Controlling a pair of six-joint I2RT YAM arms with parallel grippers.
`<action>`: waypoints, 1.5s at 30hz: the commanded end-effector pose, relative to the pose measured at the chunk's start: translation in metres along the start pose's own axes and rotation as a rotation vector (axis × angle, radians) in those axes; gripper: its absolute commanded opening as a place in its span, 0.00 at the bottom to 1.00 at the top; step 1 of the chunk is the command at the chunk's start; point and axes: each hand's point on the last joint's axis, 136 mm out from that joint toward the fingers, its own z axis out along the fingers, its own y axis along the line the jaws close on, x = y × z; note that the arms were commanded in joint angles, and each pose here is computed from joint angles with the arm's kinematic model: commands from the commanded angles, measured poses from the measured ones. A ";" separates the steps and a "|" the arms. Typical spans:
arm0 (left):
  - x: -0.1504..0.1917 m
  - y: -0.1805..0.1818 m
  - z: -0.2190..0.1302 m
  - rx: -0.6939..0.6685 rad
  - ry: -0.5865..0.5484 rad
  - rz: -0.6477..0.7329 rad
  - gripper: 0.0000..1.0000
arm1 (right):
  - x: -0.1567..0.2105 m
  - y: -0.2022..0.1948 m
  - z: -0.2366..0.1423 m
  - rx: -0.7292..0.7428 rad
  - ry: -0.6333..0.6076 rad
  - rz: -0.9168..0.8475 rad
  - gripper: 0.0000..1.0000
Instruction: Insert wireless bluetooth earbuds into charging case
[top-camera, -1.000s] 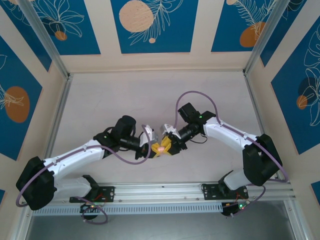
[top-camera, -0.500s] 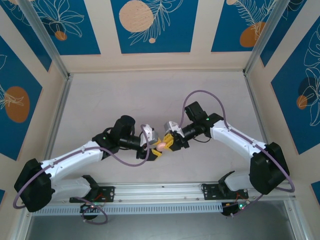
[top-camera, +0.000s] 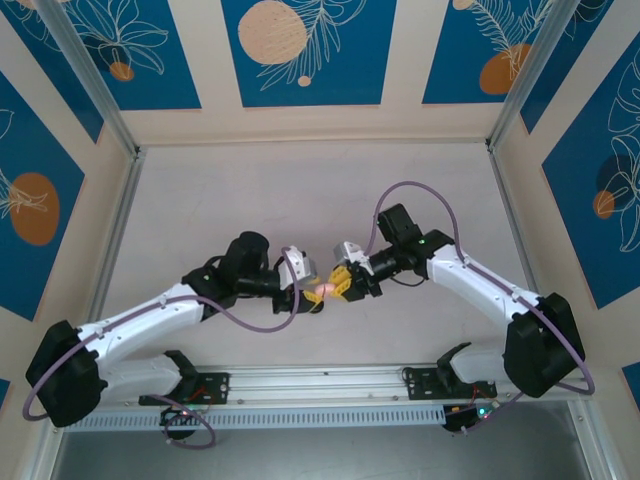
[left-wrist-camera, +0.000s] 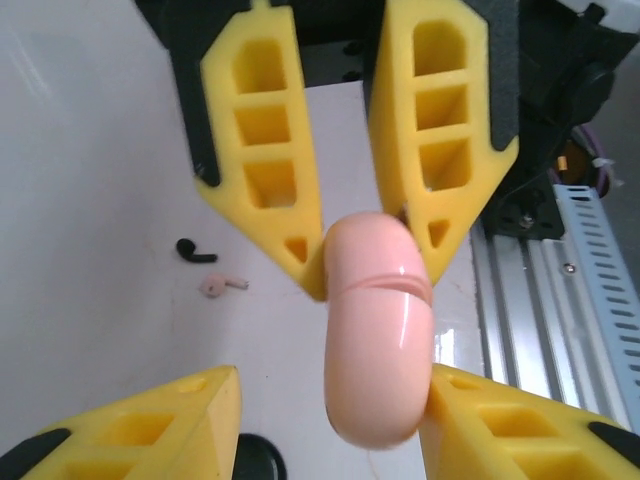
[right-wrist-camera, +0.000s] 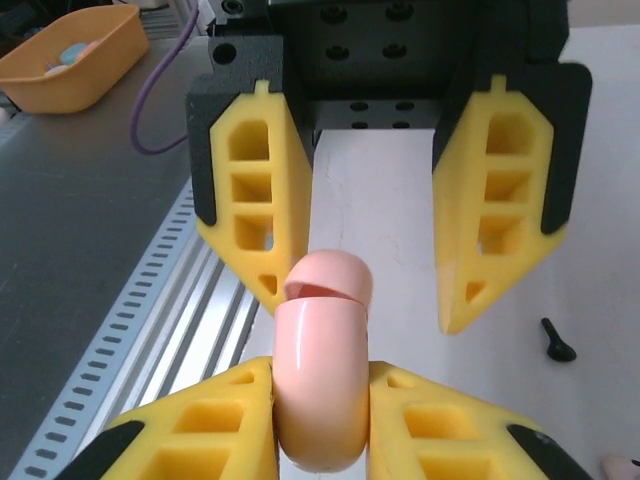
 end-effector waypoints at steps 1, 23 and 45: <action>0.010 0.026 -0.009 -0.167 0.050 -0.005 0.48 | -0.010 0.022 -0.002 -0.066 -0.067 0.020 0.23; -0.032 0.002 -0.006 -0.022 -0.229 0.020 0.56 | -0.019 0.015 -0.041 0.139 -0.275 0.015 0.24; -0.049 -0.026 0.001 0.212 -0.280 0.002 0.36 | -0.019 0.030 -0.025 -0.002 -0.223 -0.031 0.24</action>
